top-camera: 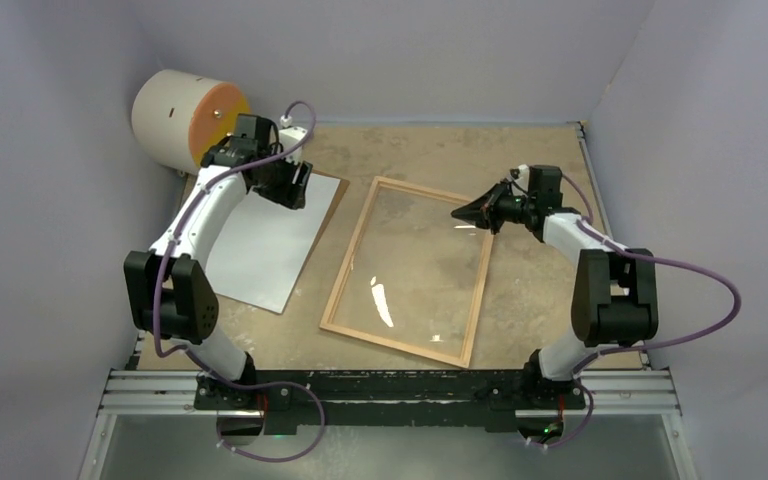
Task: Put the photo into the frame
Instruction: Place the photo frame item in the photo frame.
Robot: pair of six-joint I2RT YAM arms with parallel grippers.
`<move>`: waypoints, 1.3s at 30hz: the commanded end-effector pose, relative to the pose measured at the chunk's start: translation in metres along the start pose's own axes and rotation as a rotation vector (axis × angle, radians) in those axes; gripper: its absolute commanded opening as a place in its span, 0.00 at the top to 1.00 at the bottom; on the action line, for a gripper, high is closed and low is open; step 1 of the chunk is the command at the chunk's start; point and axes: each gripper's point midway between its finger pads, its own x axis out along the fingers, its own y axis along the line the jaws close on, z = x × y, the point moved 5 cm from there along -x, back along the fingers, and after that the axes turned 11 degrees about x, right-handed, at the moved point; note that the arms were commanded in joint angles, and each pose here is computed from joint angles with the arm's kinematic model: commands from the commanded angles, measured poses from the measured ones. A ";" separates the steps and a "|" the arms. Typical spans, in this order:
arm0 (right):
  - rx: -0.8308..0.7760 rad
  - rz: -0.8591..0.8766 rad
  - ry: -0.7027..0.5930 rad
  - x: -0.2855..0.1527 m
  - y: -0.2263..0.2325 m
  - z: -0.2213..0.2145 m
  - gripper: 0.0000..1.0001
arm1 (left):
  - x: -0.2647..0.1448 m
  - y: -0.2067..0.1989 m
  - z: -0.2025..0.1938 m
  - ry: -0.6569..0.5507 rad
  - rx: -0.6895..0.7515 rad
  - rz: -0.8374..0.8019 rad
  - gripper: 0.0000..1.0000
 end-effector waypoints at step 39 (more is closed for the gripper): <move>0.060 0.249 0.105 -0.002 0.064 -0.037 1.00 | 0.000 0.056 0.000 -0.055 -0.137 0.061 0.40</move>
